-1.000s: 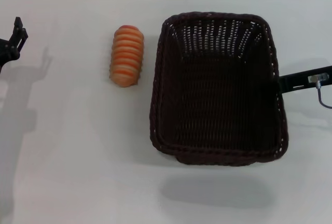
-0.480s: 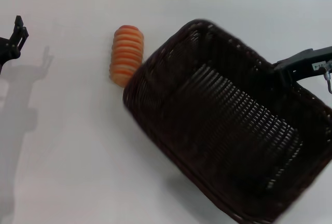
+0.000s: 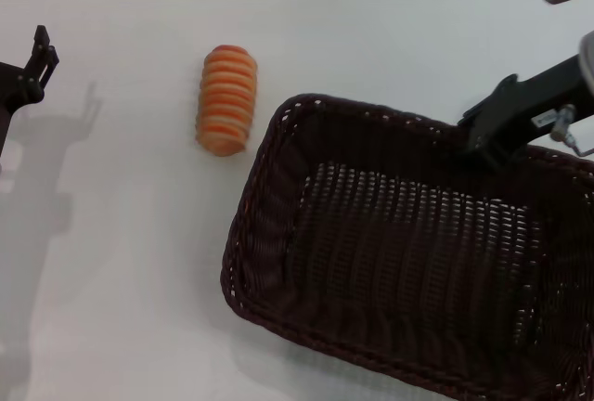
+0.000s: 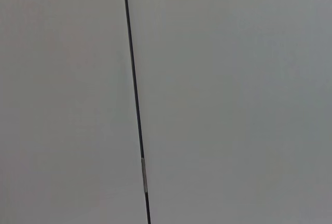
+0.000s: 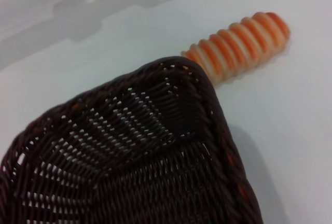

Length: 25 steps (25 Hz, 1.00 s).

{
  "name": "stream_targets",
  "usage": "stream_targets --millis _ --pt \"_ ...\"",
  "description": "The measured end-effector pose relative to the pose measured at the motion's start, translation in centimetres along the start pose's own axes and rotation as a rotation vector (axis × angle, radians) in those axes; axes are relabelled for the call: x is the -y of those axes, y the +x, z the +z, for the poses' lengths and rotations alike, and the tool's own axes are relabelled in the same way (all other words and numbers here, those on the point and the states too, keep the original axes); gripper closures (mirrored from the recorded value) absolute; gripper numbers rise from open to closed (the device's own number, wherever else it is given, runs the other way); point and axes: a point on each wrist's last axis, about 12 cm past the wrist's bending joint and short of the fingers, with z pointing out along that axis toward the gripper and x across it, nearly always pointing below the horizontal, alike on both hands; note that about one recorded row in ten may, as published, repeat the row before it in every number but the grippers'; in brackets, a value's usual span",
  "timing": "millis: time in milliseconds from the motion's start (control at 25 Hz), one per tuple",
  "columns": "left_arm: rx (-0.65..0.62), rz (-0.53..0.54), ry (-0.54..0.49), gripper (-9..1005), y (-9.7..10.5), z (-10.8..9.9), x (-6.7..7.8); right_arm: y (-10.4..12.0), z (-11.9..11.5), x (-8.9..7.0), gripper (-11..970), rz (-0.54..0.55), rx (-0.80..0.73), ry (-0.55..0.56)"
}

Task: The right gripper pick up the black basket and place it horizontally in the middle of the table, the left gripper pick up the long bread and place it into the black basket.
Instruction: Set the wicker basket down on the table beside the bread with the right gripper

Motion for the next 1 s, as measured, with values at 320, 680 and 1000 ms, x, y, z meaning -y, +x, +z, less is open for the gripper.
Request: stream_targets --millis 320,680,1000 --pt "0.002 -0.008 0.0 140 0.0 0.0 0.1 -1.1 3.6 -0.2 768 -0.187 -0.119 0.032" --pt "0.001 -0.008 0.005 140 0.0 0.0 0.2 -2.4 3.4 0.4 778 -0.27 -0.105 0.151" --pt "0.003 -0.008 0.013 141 -0.1 0.1 0.4 -2.9 3.9 0.1 778 -0.314 -0.072 0.141"
